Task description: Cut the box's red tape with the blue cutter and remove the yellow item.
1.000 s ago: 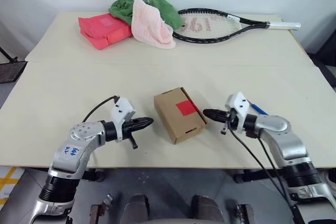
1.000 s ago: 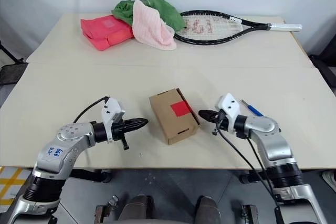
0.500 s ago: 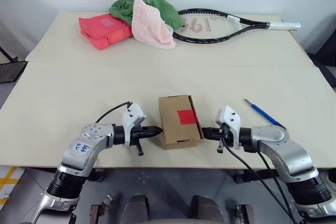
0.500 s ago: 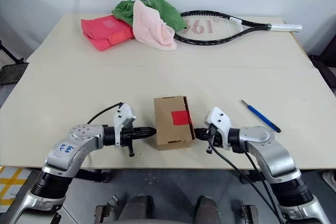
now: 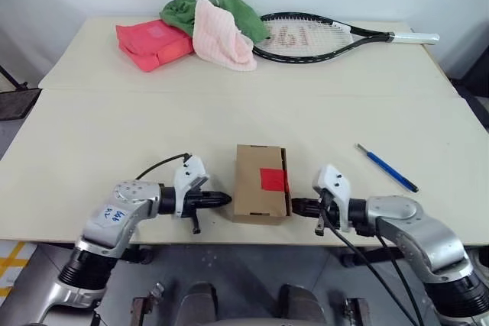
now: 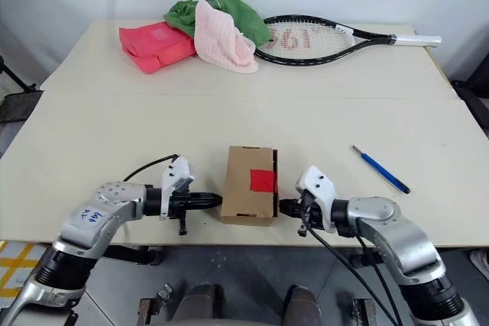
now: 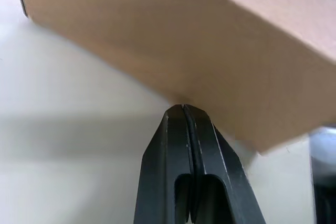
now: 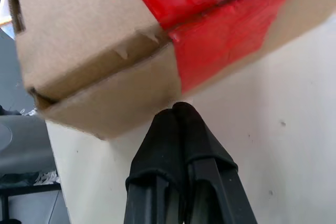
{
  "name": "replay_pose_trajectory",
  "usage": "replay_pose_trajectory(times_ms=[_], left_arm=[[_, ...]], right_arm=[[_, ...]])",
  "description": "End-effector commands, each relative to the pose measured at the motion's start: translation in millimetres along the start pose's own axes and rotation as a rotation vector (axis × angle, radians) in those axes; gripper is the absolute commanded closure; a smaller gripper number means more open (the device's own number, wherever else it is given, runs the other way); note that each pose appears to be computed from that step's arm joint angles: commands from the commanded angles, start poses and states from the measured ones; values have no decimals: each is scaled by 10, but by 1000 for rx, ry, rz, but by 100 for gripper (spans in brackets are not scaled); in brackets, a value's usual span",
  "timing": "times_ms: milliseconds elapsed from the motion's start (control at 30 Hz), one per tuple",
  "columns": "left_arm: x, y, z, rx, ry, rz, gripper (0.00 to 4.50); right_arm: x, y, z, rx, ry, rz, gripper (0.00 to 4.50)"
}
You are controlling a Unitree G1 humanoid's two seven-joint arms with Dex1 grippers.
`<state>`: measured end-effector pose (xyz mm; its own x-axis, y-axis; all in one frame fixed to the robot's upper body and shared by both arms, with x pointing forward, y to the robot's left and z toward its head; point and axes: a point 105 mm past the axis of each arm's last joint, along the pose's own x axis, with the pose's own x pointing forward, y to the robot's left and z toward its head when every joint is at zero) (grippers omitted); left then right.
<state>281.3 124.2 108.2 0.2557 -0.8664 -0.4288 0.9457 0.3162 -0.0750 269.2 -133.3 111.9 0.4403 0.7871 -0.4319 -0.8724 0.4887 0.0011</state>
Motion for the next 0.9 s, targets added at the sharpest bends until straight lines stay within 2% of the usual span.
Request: replay_pose_trajectory(times_ms=[33, 133, 200, 267, 367, 433, 600, 900], left_arm=[[-208, -67, 193, 72, 17, -76, 450], [-326, -74, 463, 129, -28, -110, 450], [-316, -137, 662, 175, -86, -155, 450], [-237, -179, 855, 233, -154, -180, 450], [-132, -210, 977, 282, -189, -196, 450], [-46, -161, 972, 296, -177, -173, 450], [81, -6, 912, 319, -120, -102, 450], [251, -38, 903, 372, -91, -119, 450]], right_arm=[[-325, -89, 180, 49, -9, -57, 431], [-482, -76, 375, 149, -44, -44, 358], [-513, -103, 511, 231, -60, -63, 290], [-493, -69, 609, 293, -2, -40, 218], [-430, -61, 628, 325, 70, -37, 109], [-341, -93, 638, 378, 67, -26, 42], [-225, -128, 698, 439, 74, -24, 42], [-67, -137, 757, 512, 65, -48, 42]])
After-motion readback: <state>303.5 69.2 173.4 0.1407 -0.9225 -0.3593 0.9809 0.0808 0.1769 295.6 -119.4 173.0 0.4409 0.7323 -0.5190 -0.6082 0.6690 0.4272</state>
